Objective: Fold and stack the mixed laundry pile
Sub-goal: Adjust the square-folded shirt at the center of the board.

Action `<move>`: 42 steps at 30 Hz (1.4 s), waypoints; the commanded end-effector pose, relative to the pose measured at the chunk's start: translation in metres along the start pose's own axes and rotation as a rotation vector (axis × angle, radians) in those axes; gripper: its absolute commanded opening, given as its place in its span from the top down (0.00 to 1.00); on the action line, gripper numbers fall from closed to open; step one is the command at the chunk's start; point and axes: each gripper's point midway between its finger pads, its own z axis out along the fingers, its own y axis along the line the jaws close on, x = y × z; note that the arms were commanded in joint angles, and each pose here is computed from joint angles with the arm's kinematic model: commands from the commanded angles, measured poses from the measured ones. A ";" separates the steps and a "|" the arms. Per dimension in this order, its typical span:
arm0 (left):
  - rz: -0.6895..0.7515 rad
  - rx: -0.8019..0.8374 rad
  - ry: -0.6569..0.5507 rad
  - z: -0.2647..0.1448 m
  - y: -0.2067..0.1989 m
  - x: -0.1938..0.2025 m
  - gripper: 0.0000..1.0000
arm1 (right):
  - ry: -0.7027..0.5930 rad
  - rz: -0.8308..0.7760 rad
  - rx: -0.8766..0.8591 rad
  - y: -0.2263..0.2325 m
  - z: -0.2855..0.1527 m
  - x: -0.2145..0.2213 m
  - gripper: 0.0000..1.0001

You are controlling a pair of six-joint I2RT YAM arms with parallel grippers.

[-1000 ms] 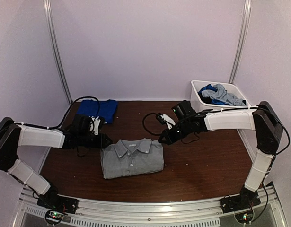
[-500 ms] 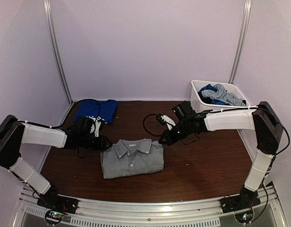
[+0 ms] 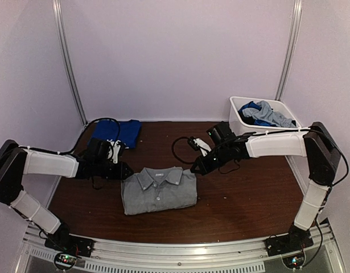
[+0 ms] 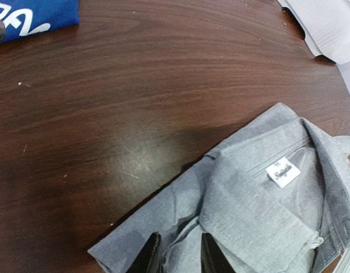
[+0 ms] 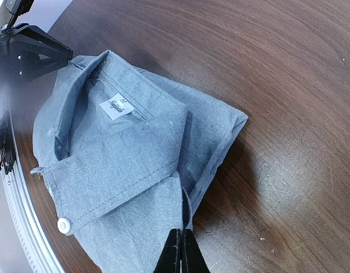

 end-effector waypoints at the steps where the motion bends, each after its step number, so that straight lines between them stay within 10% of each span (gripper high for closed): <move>1: 0.033 0.088 -0.057 -0.008 -0.018 -0.017 0.85 | -0.002 0.001 -0.008 0.001 0.001 0.002 1.00; 6: 0.030 0.070 -0.070 -0.013 -0.017 -0.020 0.98 | -0.002 -0.002 -0.008 0.002 0.000 0.002 1.00; 29: -0.001 -0.059 -0.162 -0.067 0.000 -0.017 1.00 | -0.091 -0.090 -0.065 0.037 -0.030 -0.036 1.00; 42: -0.156 -0.172 -0.149 -0.031 0.063 0.004 1.00 | 0.019 -0.095 0.029 -0.013 0.065 -0.037 1.00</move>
